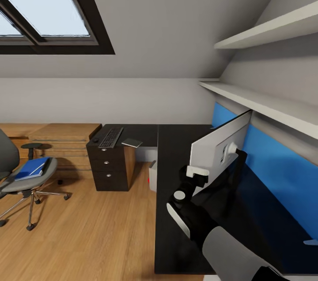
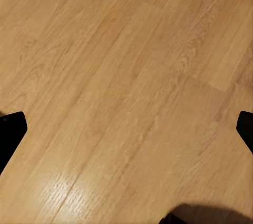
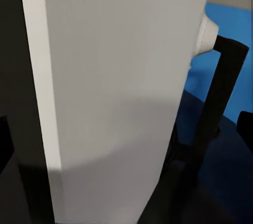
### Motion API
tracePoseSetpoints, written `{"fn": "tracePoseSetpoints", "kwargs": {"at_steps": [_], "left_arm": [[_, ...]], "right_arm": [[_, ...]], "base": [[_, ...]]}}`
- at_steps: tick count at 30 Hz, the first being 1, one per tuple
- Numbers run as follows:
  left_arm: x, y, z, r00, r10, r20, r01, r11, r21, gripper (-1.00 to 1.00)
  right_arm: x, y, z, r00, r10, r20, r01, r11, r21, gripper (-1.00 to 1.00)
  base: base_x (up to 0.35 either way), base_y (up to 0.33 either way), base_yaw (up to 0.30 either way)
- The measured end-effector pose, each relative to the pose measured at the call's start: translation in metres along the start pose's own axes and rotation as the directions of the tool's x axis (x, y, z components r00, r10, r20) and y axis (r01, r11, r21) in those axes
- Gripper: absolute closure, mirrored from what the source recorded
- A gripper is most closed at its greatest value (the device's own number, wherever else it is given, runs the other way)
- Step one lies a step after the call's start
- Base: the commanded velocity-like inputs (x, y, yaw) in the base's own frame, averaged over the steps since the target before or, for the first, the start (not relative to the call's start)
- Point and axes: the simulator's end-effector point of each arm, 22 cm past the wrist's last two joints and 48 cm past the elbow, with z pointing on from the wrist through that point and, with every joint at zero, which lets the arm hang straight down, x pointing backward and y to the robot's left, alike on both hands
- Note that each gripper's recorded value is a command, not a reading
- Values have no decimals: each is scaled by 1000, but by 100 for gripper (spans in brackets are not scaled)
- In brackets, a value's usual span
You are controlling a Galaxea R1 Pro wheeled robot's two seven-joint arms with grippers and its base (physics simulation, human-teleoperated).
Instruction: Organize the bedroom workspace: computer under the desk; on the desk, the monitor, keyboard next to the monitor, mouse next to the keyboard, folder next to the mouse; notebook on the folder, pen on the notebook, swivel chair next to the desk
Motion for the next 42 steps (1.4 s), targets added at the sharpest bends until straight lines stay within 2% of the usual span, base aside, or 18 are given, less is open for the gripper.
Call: {"fn": "tracePoseSetpoints", "kwargs": {"at_steps": [18,33,42], "left_arm": [[0,0,0,1000,1,0,-1,1000,0,-100],[0,0,0,1000,1,0,-1,1000,0,-100],[-6,0,0,1000,-5,28,5,1000,1,-100]], "right_arm": [[1,-3,2,1000,6,-9,-6,1000,10,-100],[2,-3,2,1000,6,-9,-6,1000,10,-100],[2,-3,2,1000,5,-9,-5,1000,8,-100]], "base": [[-48,-30,0],[-248,-206,0],[-66,-323,0]]}}
